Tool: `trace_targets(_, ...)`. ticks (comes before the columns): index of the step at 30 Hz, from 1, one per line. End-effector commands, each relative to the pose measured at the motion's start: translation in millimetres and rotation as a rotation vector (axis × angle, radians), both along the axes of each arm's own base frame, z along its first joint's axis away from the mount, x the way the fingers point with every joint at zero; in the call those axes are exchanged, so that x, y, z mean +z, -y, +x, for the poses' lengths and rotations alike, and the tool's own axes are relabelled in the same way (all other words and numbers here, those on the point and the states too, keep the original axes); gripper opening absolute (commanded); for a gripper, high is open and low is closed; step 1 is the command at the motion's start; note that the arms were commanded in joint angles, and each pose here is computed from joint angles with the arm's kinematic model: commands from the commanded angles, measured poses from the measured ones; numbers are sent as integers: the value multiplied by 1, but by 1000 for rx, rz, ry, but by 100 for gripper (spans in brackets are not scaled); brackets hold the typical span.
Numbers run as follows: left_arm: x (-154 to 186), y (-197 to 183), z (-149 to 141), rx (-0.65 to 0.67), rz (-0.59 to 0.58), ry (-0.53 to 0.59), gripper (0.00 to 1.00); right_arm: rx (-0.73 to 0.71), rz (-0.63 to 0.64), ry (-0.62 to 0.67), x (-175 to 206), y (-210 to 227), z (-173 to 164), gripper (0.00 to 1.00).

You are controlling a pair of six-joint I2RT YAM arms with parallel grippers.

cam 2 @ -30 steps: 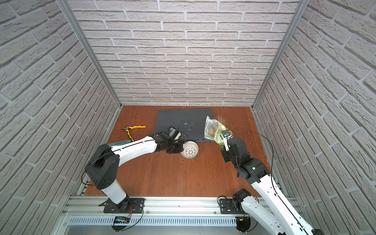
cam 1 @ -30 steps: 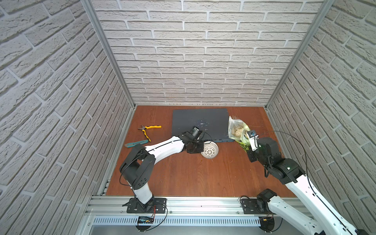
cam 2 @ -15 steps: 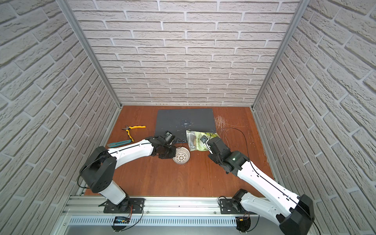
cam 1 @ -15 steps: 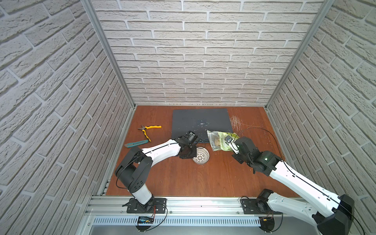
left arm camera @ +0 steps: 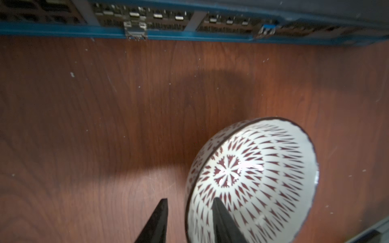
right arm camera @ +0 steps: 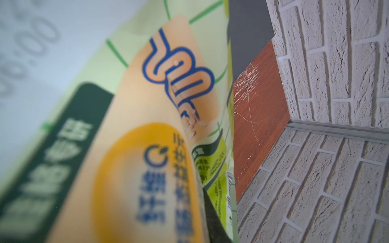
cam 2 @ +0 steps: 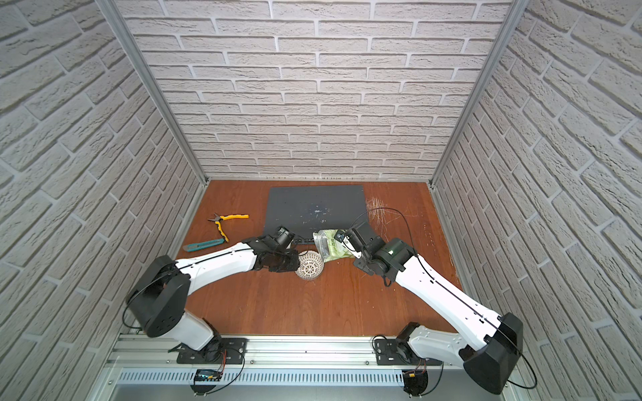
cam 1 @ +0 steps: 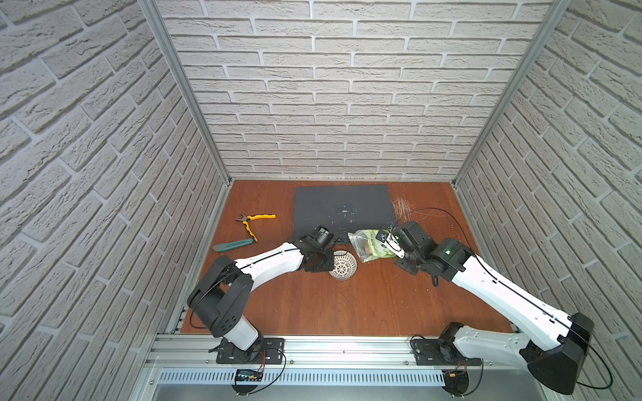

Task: Pour the oats into the breakfast bowl
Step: Place the bowl at the center of the board, then pour the oats into the bowl.

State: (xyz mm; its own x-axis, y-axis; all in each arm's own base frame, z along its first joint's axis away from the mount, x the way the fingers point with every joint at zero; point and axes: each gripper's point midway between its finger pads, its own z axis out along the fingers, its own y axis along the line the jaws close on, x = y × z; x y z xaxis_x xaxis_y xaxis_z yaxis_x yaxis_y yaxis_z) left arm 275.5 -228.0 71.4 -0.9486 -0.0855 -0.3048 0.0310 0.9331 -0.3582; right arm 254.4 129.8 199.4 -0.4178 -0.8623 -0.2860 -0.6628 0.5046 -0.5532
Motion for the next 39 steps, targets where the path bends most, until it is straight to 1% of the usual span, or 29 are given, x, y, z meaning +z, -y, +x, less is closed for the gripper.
trace_targets(1, 26, -14, 10, 75, -63, 100, 49, -37, -25, 183, 42, 1, 20, 4)
trace_targets(4, 48, -32, 13, 125, -100, 159, 55, -18, -73, 215, 44, -6, 25, 3)
trace_targets(8, 67, -57, 17, 180, -118, 205, 60, 18, -188, 217, 42, -14, 30, 4)
trace_targets(10, 72, -66, 18, 201, -129, 216, 62, 33, -230, 223, 42, -18, 31, 3)
trace_targets(11, 73, -70, 19, 209, -137, 216, 62, 66, -267, 223, 42, -21, 32, 3)
trace_targets(14, 74, -77, 19, 227, -159, 212, 62, 122, -320, 223, 43, -33, 31, 4)
trace_targets(17, 70, -81, 17, 239, -163, 206, 62, 178, -414, 210, 39, -40, 30, 3)
trace_targets(21, 68, -83, 16, 240, -168, 200, 62, 233, -491, 195, 34, -48, 30, 4)
trace_targets(29, 66, -82, 14, 233, -170, 193, 62, 253, -575, 211, 38, -54, 38, 4)
trace_targets(39, 64, -88, 14, 244, -152, 186, 62, 278, -727, 241, 51, -58, 43, 4)
